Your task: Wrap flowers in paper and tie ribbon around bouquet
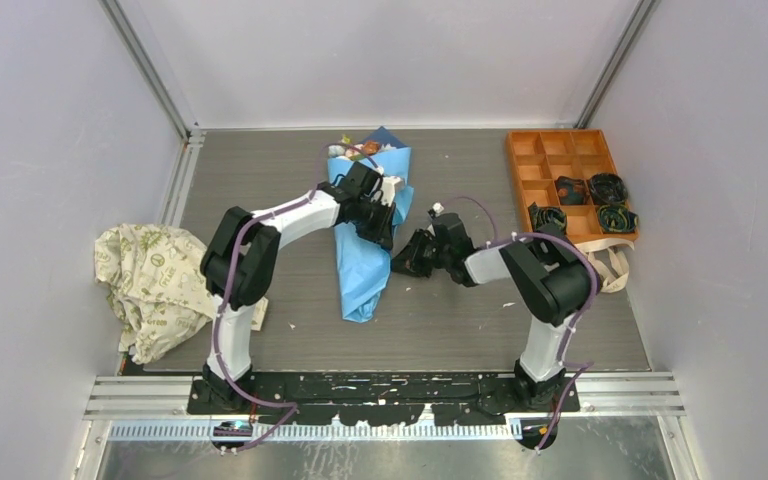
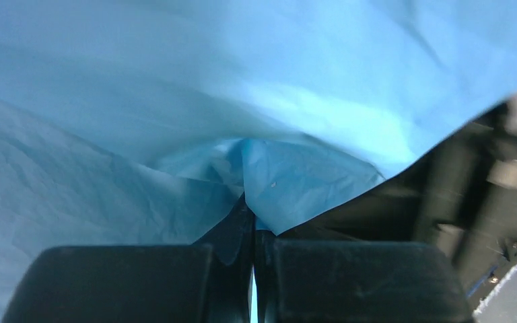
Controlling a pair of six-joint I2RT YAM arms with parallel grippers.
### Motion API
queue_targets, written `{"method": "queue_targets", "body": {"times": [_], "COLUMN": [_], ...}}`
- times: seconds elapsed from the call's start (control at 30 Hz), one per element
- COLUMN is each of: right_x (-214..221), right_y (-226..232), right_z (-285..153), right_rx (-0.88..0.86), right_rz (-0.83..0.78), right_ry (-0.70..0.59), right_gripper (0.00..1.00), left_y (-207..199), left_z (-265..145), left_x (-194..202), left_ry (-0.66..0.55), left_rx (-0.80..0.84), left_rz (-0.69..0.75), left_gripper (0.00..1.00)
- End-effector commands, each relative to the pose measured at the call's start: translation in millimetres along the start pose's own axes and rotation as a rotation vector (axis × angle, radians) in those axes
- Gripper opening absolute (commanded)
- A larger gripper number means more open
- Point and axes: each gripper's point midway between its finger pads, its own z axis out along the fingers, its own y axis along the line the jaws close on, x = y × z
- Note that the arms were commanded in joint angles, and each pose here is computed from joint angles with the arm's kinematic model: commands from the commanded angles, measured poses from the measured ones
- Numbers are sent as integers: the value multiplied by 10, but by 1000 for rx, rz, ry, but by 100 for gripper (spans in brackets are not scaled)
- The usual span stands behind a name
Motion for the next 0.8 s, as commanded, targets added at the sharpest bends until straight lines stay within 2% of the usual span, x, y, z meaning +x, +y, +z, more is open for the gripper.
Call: {"method": "queue_targets", "body": {"times": [0.0, 0.17, 0.27, 0.37, 0.47, 0.67, 0.73, 0.77], "right_x": [17, 48, -167, -564, -814, -1175, -1242, -1265], "right_y": [-26, -57, 105, 311, 552, 727, 701, 643], "right_z": [-261, -520, -671, -759, -717, -523, -447, -399], "right_rx": [78, 107, 42, -22, -79, -113, -93, -69], "right_rz": [-2, 5, -42, -86, -146, -171, -163, -153], "right_ry": [-84, -133, -196, -265, -294, -328, -328, -327], "right_gripper": [18, 25, 36, 52, 61, 61, 58, 53], "left_y": [182, 288, 281, 284, 282, 279, 273, 269], "left_z": [136, 266, 286, 295, 292, 289, 287, 281], "left_x": [12, 152, 204, 226, 224, 233, 226, 222], "left_ry": [19, 62, 73, 78, 76, 80, 79, 78], "left_rx": [-48, -65, -54, -52, -52, -51, -49, -49], "left_rz": [22, 21, 15, 14, 12, 10, 12, 12], "left_gripper": [0, 0, 0, 0, 1, 0, 1, 0]}}
